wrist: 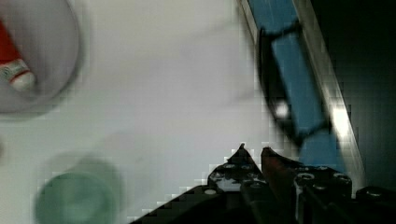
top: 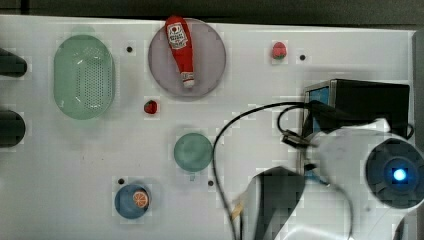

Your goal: Flap open oven.

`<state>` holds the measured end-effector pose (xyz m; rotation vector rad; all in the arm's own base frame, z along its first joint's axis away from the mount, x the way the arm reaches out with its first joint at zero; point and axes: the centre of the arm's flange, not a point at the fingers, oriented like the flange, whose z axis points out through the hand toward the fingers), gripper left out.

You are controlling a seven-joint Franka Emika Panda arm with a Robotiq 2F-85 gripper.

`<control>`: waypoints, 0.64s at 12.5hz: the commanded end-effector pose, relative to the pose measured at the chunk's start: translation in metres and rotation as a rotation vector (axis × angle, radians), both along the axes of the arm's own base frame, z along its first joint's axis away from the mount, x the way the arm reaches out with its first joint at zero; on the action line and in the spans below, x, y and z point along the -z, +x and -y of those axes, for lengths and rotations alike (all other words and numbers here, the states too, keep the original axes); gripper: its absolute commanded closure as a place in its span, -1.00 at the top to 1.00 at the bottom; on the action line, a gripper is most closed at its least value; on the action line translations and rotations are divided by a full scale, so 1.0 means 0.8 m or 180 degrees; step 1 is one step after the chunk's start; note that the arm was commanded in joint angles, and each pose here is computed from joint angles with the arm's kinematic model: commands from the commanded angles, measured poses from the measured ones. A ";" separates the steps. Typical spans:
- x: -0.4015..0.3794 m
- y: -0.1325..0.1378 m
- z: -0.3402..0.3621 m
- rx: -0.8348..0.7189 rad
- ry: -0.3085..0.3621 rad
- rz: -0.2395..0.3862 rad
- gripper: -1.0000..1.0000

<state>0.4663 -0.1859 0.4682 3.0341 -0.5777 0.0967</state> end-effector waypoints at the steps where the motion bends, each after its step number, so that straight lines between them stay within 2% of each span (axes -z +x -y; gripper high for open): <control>1: 0.044 -0.004 0.071 -0.1117 -0.0154 -0.0026 -0.65; 3: 0.074 0.002 0.094 -0.1165 -0.0253 -0.0025 -0.65; 8: 0.146 0.012 0.101 -0.1140 -0.0232 -0.0283 -0.65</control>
